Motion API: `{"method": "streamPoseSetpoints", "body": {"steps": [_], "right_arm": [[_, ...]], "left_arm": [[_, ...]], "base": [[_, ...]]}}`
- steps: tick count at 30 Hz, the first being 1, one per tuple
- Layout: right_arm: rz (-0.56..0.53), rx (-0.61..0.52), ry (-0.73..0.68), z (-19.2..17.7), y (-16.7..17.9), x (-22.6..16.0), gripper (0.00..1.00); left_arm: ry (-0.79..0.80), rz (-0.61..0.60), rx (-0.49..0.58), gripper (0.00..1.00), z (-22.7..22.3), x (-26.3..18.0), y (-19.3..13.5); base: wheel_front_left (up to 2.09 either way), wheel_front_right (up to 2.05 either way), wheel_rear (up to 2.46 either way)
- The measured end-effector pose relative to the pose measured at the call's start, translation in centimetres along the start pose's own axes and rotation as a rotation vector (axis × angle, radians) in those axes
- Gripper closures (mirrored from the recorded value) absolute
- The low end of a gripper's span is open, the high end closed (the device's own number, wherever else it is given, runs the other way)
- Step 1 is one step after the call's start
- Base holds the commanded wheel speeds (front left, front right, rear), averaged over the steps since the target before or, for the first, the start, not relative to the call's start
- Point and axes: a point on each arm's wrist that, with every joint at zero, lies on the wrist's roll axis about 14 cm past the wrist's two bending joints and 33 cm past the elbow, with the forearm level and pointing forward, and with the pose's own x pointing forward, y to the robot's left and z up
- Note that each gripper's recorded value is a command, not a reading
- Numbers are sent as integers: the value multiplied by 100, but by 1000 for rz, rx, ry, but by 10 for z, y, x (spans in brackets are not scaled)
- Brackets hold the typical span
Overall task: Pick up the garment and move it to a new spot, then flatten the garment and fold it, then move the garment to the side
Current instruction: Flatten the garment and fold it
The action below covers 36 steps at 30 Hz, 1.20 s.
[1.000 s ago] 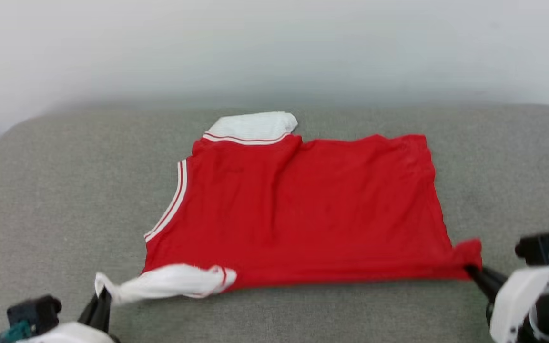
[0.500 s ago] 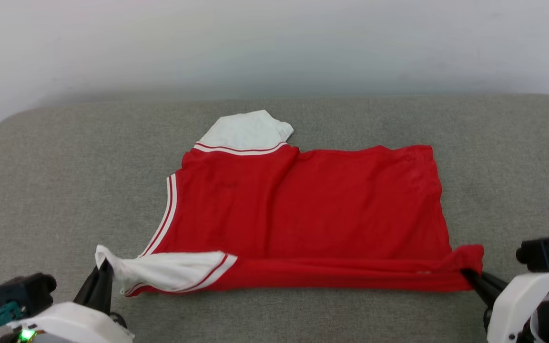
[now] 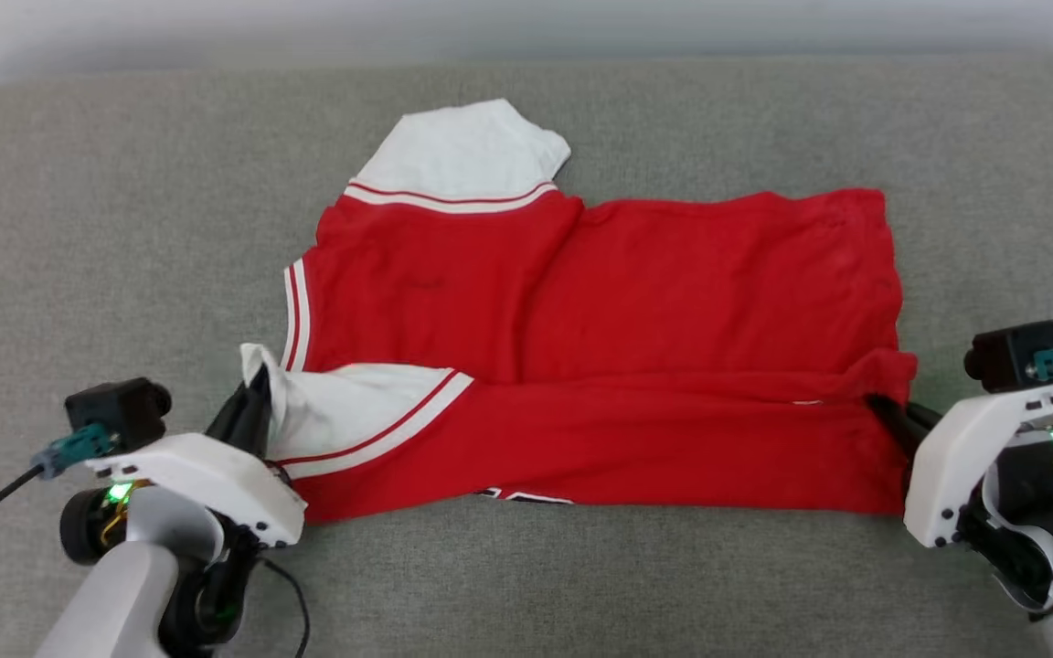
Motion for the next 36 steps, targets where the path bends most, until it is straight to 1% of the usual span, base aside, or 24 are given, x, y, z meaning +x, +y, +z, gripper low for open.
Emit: {"method": "streamPoseSetpoints", "body": {"steps": [1, 2, 3, 4, 5, 6, 7, 10, 16, 21, 25, 28, 32, 36], "right_arm": [[3, 4, 14, -4, 0, 5, 100], [6, 10, 16, -5, 1, 9, 86], [7, 10, 14, -5, 1, 13, 60], [7, 10, 8, -4, 1, 16, 23], [9, 12, 11, -5, 1, 18, 0], [12, 10, 9, -6, 2, 19, 0], [15, 11, 3, -6, 3, 19, 0], [28, 3, -35, -2, 8, 18, 0], [2, -8, -152, 7, 3, 0, 0], [-10, -16, -319, 28, 6, -25, 0], [-25, -41, -495, 56, 8, -53, 0], [-43, -61, -601, 70, 10, -76, 0], [-72, -67, -694, 79, 11, -102, 0], [-101, -59, -731, 79, 12, -120, 0]], "left_arm": [[12, 2, -9, 100, -5, 4, 1], [33, -1, -12, 100, -11, 8, 2], [53, 0, -21, 100, -17, 11, 3], [68, -3, -35, 72, -22, 14, 3], [93, -3, -40, 48, -29, 16, 3], [105, -8, -47, 11, -33, 17, 2], [111, -8, -50, 0, -34, 18, 2], [113, -3, -57, 0, -36, 20, 4], [68, 20, -56, 0, -21, 12, 15], [6, 12, -24, 0, 7, 0, 17], [-18, -12, 30, 0, 32, -10, 15], [-23, -35, 80, 0, 52, -17, 12], [62, -60, 151, 0, 57, -26, 10], [218, -82, 212, 0, 43, -32, 7]], "base": [[0, 0, 0], [0, 0, 0], [0, 0, 0], [0, 0, 0], [0, 0, 0], [0, 0, 0], [0, 0, 0], [0, 0, 0], [0, 0, 0], [0, 0, 0], [0, 0, 0], [0, 0, 0], [0, 0, 0], [0, 0, 0]]}}
